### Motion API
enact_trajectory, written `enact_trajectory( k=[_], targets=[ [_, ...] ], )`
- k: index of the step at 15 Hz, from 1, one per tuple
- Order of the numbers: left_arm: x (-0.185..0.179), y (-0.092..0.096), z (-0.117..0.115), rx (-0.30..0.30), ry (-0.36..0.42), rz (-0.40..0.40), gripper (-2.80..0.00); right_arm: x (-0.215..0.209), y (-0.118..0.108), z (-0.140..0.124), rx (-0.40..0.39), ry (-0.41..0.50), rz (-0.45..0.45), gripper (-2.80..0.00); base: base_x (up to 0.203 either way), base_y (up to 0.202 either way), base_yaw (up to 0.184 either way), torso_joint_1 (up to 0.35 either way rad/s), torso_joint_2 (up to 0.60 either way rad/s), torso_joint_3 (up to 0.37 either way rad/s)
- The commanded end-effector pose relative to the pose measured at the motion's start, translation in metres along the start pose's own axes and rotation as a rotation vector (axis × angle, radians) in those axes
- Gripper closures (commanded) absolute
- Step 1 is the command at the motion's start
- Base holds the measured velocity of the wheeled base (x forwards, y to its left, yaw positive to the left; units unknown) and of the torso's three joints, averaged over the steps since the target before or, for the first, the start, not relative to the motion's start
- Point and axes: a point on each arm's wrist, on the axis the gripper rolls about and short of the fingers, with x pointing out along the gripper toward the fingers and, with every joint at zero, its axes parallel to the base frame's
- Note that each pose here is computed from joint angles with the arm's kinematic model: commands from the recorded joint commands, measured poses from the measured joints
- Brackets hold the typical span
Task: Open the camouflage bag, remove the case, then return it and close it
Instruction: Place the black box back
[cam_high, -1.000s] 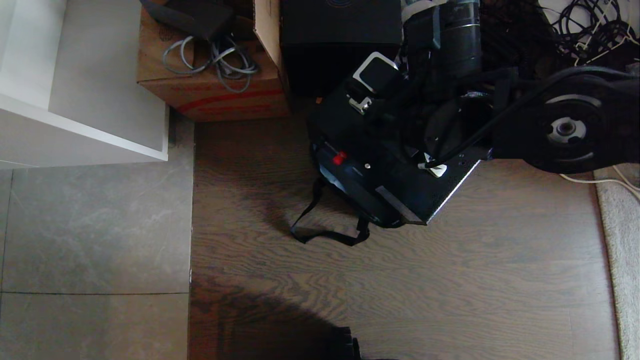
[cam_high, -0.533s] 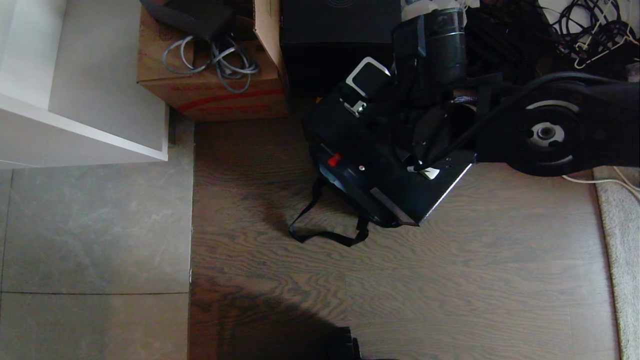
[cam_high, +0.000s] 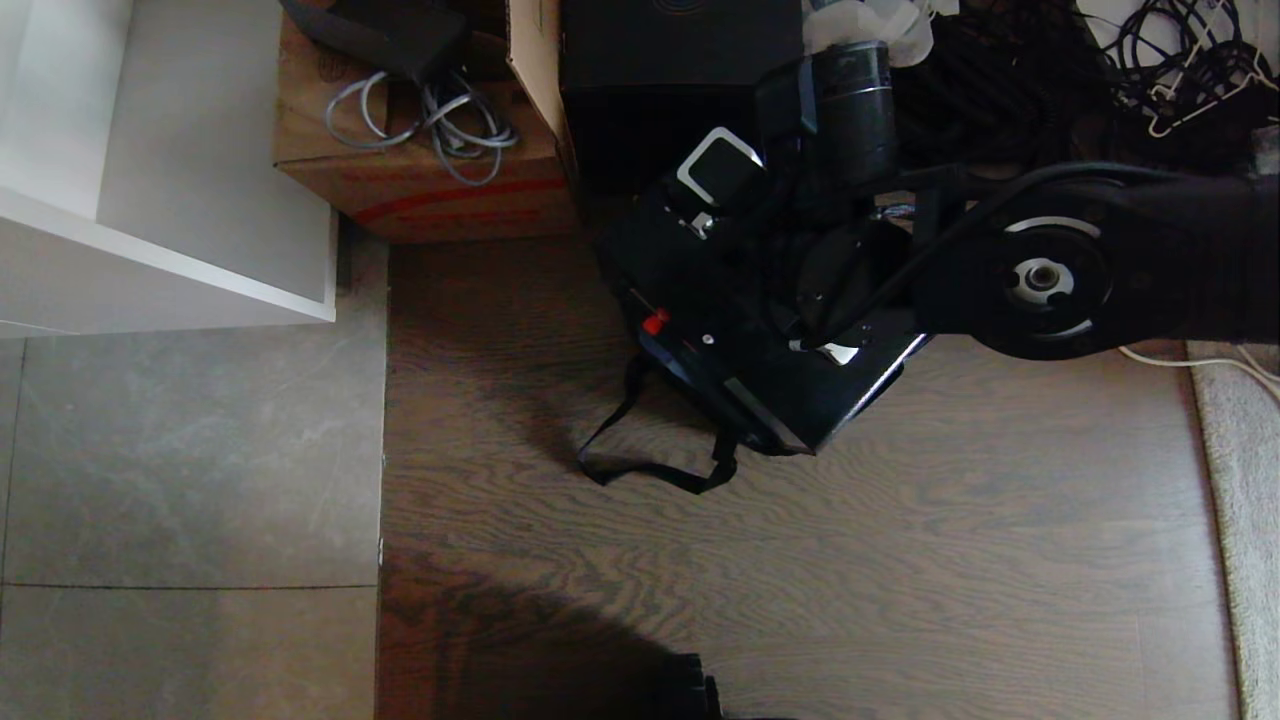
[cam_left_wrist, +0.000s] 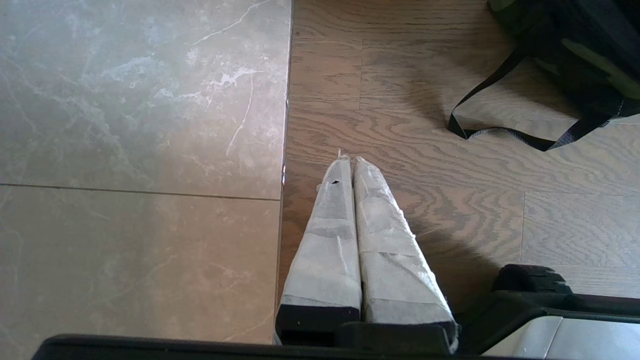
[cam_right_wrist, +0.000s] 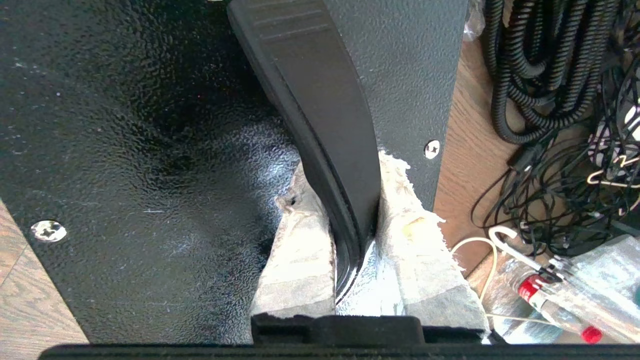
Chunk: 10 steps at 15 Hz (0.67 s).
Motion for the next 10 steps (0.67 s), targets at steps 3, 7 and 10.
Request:
enact_trajectory(
  k=[3, 7, 10],
  targets=[
    [0.0005, 0.0001, -0.0021, -0.001, 0.007, 0.001, 0.00, 0.0048, 0.0091, -0.0009, 0.001, 0.012, 0.003, 0.00, 0.000, 0.000, 0.000, 0.000, 0.00, 0.000],
    [0.0005, 0.0001, -0.0021, -0.001, 0.007, 0.001, 0.00, 0.0087, 0.0137, -0.0002, 0.016, 0.015, 0.005, 0.00, 0.000, 0.000, 0.000, 0.000, 0.00, 0.000],
    [0.0005, 0.0001, -0.0021, -0.001, 0.007, 0.001, 0.00, 0.0114, 0.0161, 0.0009, 0.022, 0.013, 0.002, 0.00, 0.000, 0.000, 0.000, 0.000, 0.00, 0.000]
  ],
)
